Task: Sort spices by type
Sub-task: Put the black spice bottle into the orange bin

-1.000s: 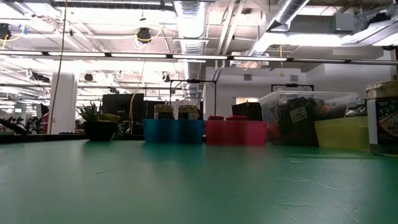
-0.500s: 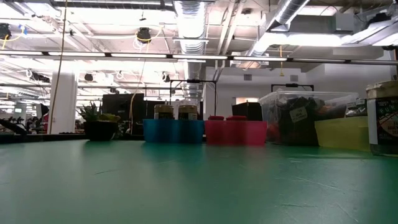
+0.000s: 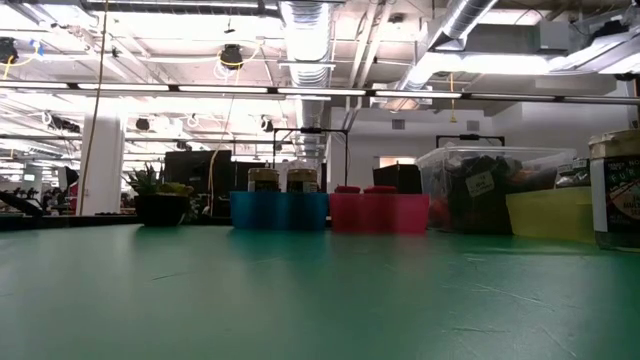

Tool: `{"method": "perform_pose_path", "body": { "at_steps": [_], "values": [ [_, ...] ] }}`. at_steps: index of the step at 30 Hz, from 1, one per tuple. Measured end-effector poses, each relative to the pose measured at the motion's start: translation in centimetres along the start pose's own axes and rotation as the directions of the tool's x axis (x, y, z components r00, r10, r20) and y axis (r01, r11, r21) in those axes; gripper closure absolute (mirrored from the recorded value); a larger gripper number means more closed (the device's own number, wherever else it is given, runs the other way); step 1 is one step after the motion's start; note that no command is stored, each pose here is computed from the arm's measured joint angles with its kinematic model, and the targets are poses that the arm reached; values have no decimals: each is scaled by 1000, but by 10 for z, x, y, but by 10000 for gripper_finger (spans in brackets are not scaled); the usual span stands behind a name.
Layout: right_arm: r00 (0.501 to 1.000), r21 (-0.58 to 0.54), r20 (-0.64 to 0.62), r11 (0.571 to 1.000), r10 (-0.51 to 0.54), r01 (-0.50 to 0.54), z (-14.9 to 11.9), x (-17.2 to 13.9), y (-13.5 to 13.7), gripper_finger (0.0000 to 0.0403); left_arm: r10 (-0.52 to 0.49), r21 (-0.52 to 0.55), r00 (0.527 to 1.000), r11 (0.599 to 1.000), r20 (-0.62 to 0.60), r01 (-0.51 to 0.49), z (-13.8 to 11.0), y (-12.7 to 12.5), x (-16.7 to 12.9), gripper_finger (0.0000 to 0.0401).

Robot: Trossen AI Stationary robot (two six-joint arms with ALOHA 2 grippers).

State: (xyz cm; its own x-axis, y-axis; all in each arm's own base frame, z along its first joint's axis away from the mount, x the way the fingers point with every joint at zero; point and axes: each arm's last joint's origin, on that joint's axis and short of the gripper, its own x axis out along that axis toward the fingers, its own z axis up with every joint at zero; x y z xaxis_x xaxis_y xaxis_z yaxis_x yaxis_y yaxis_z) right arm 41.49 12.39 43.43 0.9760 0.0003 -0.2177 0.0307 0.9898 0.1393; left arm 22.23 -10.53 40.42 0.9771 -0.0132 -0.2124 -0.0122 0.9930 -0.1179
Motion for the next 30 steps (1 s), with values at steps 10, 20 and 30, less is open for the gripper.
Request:
{"method": "perform_pose_path", "body": {
  "at_steps": [10, 20, 30],
  "values": [
    [999, 15, -36, 1000, 13, -13, -13, 13, 5, 170, -8, -43, 999, 999, -37, 6, -3, 2, 1, 97],
    [999, 19, -34, 999, 27, -27, -14, 18, 2, 170, -27, -28, 998, 999, -52, 25, -5, 1, 0, 139],
    [998, 47, -51, 999, 30, -28, -19, 22, 3, 147, -50, 10, 996, 999, -70, 51, -6, 1, 1, 211]
  ]
}}
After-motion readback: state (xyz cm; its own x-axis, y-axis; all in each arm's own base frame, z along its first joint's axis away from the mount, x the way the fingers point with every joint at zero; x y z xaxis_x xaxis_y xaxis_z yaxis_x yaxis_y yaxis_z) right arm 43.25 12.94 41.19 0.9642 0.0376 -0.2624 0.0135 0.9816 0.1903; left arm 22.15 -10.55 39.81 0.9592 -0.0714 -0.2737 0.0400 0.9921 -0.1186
